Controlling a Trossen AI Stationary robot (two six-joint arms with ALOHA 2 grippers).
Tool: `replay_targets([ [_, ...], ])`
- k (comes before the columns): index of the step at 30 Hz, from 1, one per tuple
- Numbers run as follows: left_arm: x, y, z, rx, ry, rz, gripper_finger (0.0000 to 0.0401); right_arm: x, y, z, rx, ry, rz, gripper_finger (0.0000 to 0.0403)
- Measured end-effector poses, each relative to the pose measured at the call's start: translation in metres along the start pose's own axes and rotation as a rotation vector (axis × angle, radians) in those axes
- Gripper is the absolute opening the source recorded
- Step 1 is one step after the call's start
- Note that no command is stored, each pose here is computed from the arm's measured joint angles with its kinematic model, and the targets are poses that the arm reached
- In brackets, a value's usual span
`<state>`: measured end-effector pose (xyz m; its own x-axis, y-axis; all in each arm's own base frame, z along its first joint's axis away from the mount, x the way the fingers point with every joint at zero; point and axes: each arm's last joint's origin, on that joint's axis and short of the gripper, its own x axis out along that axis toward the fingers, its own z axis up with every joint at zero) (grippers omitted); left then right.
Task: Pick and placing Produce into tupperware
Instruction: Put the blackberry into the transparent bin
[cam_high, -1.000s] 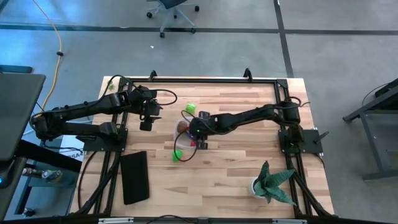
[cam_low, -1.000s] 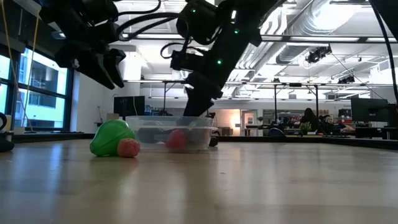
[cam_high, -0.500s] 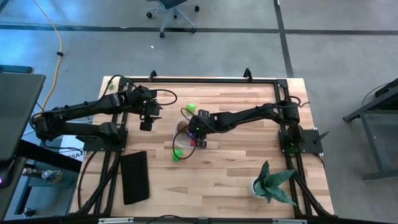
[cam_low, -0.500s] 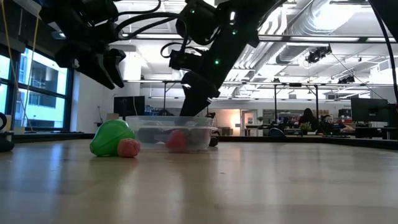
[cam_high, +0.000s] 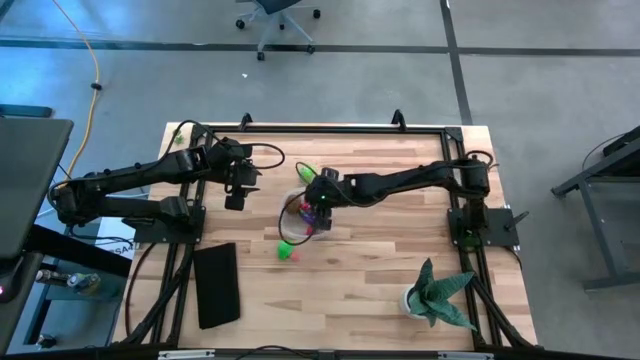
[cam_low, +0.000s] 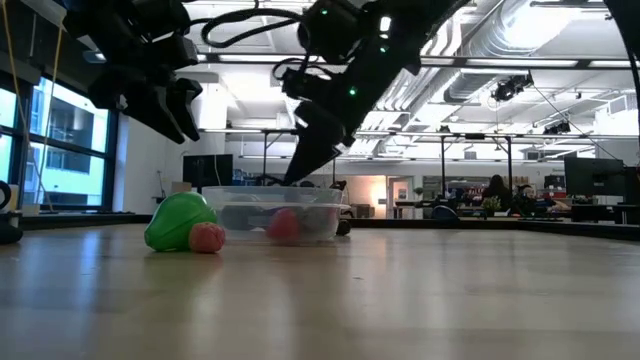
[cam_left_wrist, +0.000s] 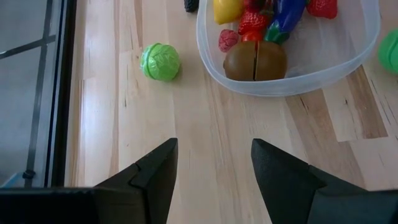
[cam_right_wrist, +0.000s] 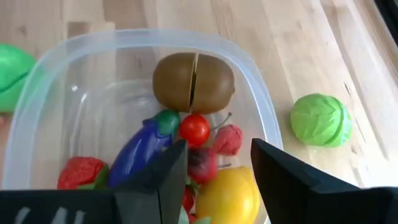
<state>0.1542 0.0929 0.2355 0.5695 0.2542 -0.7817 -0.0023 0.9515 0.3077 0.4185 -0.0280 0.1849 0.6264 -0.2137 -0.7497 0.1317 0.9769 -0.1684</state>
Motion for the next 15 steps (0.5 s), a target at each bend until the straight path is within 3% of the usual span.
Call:
replay_targets([
  [7, 0.000, 0.000, 0.000, 0.000, 0.000, 0.000, 0.0193, -0.006, -0.006, -0.017, 0.021, -0.053, 0.054, 0.0170],
  [15, 0.000, 0.000, 0.000, 0.000, 0.001, 0.000, 0.0193, -0.012, -0.014, -0.029, 0.063, -0.088, 0.013, 0.0170],
])
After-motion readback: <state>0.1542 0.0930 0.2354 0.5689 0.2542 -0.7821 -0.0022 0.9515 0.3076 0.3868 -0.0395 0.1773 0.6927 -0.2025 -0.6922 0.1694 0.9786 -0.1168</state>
